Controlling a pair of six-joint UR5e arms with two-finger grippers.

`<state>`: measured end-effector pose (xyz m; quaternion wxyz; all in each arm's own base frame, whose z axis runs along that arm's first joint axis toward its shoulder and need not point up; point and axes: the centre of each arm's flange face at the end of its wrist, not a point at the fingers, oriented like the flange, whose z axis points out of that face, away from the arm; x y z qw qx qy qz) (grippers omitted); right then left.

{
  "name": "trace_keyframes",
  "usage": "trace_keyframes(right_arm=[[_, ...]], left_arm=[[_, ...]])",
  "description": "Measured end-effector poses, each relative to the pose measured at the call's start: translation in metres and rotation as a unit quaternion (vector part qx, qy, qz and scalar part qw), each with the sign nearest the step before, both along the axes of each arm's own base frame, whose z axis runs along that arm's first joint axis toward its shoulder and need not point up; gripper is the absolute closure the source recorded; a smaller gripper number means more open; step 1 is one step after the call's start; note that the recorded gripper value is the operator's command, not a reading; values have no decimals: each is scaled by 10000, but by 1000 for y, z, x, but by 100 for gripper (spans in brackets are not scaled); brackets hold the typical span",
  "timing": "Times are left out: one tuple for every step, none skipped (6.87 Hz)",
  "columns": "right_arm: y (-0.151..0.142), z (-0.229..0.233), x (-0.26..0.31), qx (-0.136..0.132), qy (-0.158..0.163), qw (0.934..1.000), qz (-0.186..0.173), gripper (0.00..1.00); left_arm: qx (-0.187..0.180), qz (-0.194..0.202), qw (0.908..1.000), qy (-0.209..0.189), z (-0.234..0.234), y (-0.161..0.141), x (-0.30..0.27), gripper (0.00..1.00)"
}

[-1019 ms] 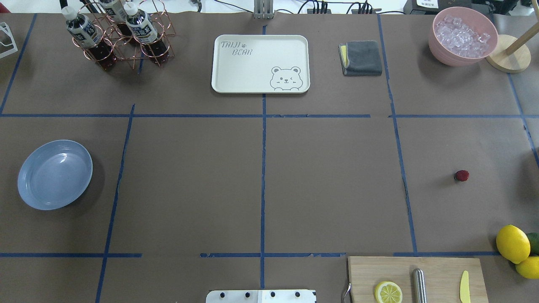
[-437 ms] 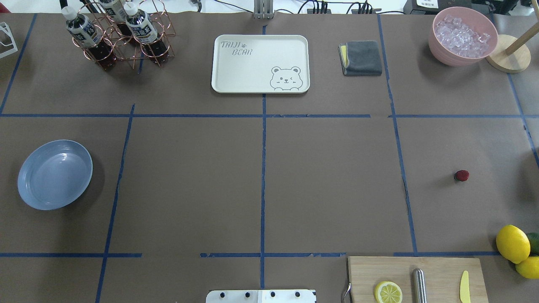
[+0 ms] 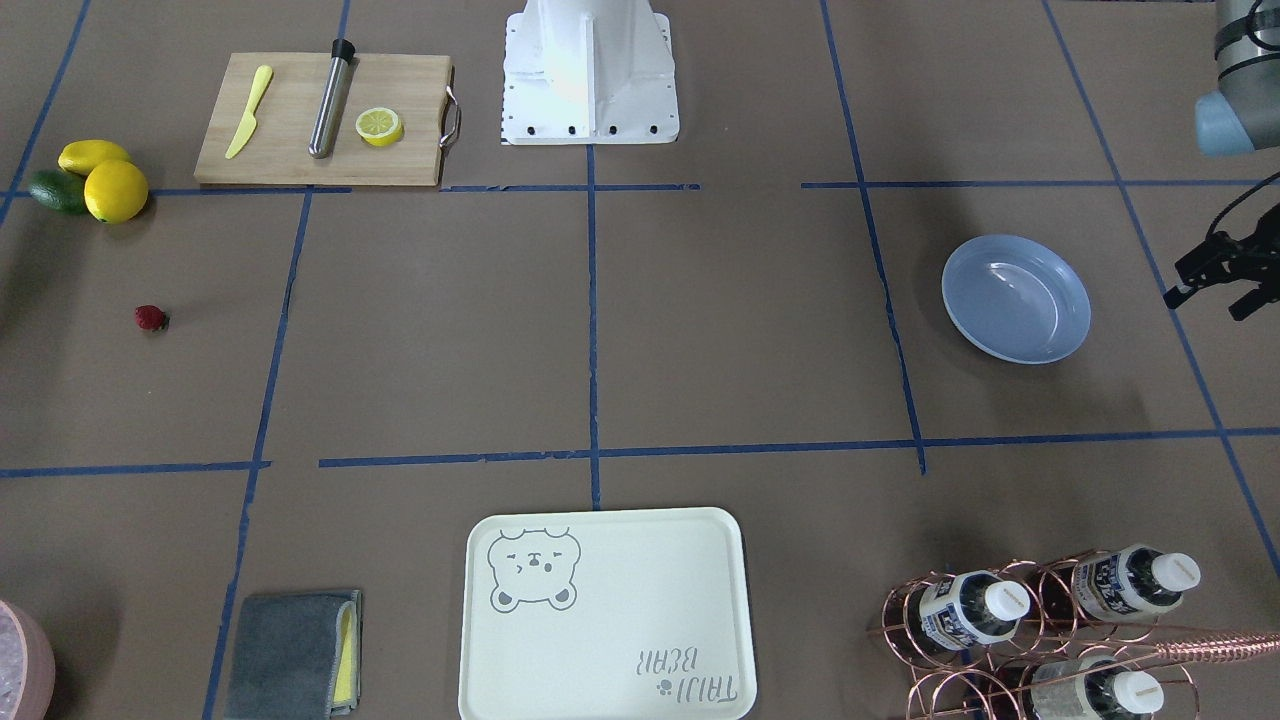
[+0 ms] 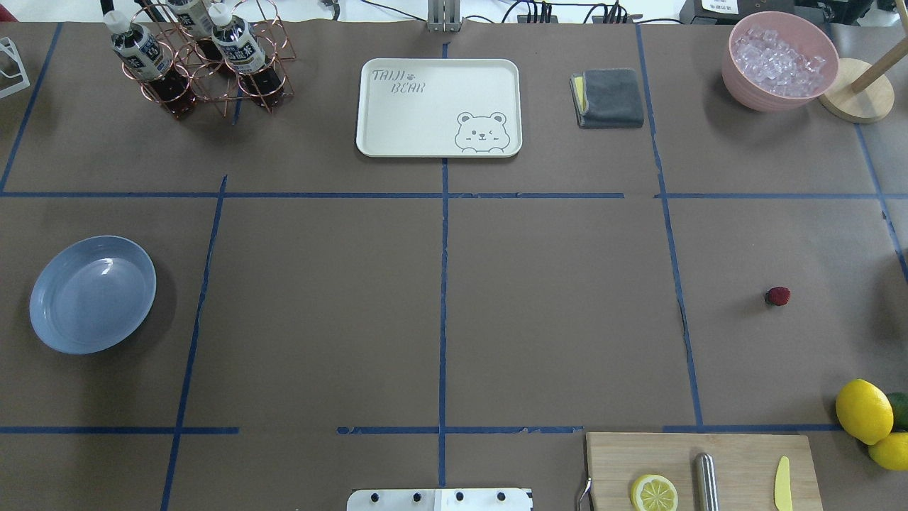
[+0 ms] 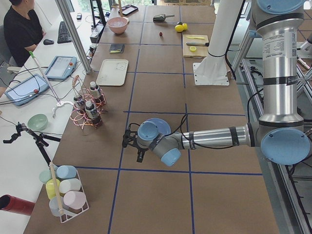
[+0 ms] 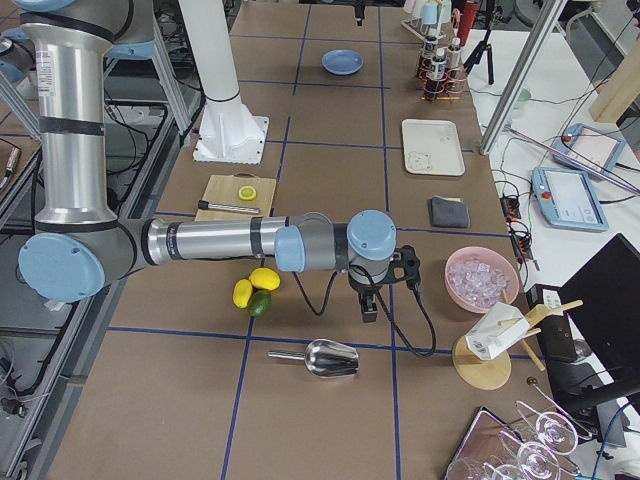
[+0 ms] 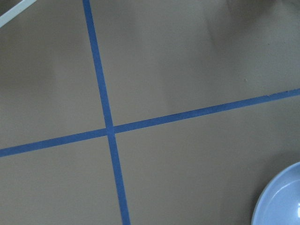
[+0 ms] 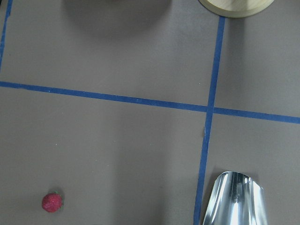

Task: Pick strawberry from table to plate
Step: 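Grasp the rim of the light blue plate with the left gripper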

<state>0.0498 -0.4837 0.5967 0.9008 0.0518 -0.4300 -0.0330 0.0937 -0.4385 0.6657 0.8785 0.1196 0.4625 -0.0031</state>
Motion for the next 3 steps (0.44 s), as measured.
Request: trace_keyframes(right_arm=[[-2,-4,-3,-95,-3,9999,107,0],[-3,-7,-5,-107,-11,9998,159,0],[-3,-8,-6,-108,-15,9998,179,0]], left_arm=[[-105,-97,9998,122,0,18,19,6],[-225,-194,9994,196,-1,31,40,11],[-342,-292,9987,219,-3,40,61,21]])
